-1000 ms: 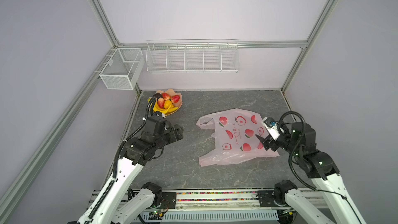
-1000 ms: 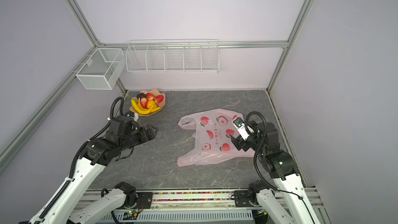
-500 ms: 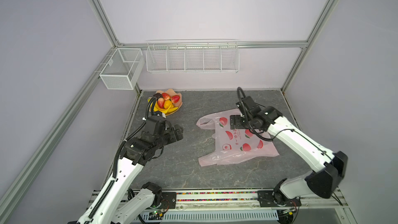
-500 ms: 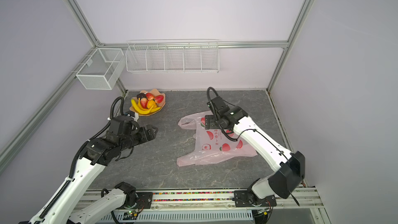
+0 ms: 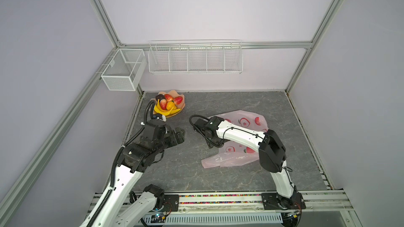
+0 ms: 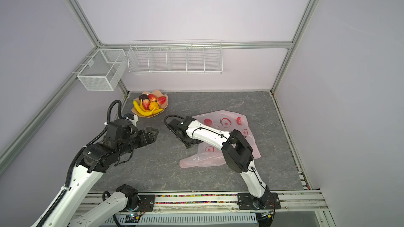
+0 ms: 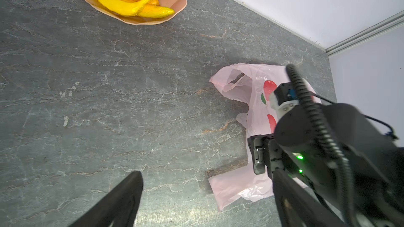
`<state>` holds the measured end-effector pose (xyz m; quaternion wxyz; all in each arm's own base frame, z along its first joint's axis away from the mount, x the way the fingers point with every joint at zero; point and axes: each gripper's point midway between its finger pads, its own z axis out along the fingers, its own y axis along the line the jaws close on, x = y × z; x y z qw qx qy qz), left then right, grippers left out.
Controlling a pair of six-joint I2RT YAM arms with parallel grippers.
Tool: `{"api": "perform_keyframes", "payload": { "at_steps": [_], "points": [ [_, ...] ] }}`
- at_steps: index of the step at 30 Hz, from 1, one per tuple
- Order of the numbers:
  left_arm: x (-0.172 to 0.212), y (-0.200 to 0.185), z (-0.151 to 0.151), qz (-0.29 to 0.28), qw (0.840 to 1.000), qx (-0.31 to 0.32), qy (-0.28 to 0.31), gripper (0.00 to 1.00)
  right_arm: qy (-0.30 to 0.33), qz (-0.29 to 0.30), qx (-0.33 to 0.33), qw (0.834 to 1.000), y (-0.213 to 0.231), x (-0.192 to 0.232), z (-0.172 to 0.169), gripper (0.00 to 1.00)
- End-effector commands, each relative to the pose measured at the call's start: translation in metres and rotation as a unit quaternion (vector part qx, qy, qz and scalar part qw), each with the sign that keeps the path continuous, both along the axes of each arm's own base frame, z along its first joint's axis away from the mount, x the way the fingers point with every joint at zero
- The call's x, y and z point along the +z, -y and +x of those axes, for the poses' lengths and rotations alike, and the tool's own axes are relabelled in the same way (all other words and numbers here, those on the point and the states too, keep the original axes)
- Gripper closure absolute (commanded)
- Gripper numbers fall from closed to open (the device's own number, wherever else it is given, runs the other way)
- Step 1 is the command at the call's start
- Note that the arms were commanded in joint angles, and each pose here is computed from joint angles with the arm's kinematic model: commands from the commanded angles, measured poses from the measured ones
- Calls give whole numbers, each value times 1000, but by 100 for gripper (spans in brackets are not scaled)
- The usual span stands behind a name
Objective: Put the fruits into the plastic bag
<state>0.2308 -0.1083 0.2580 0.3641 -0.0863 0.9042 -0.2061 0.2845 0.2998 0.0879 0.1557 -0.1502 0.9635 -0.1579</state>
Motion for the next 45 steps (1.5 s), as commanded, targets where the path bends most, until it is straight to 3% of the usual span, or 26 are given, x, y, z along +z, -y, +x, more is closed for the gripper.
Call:
{"api": "perform_keyframes", "payload": {
  "at_steps": [1,8,17,21,28,34,45],
  "points": [
    [-10,-8,-9,7,1000,14,-16,7,4,-29,-15,999,12,-2,-4,10],
    [-13,-8,-11,2,1000,17,-19,7,-11,-53,-18,998,24,-25,-13,12],
    [-14,-7,-10,4,1000,15,-19,7,-24,-61,-21,998,32,-43,-20,23],
    [-16,-9,-10,7,1000,17,-21,7,-16,-71,-24,997,38,-39,-20,38],
    [-22,-8,-10,10,1000,16,-24,7,9,-76,-23,997,45,-20,-14,72],
    [-28,-7,-8,6,999,18,-27,7,38,-63,-26,997,49,10,-7,93],
    [-47,2,-5,-15,999,15,-38,8,87,-5,-38,995,57,66,-1,94]
  ]
}}
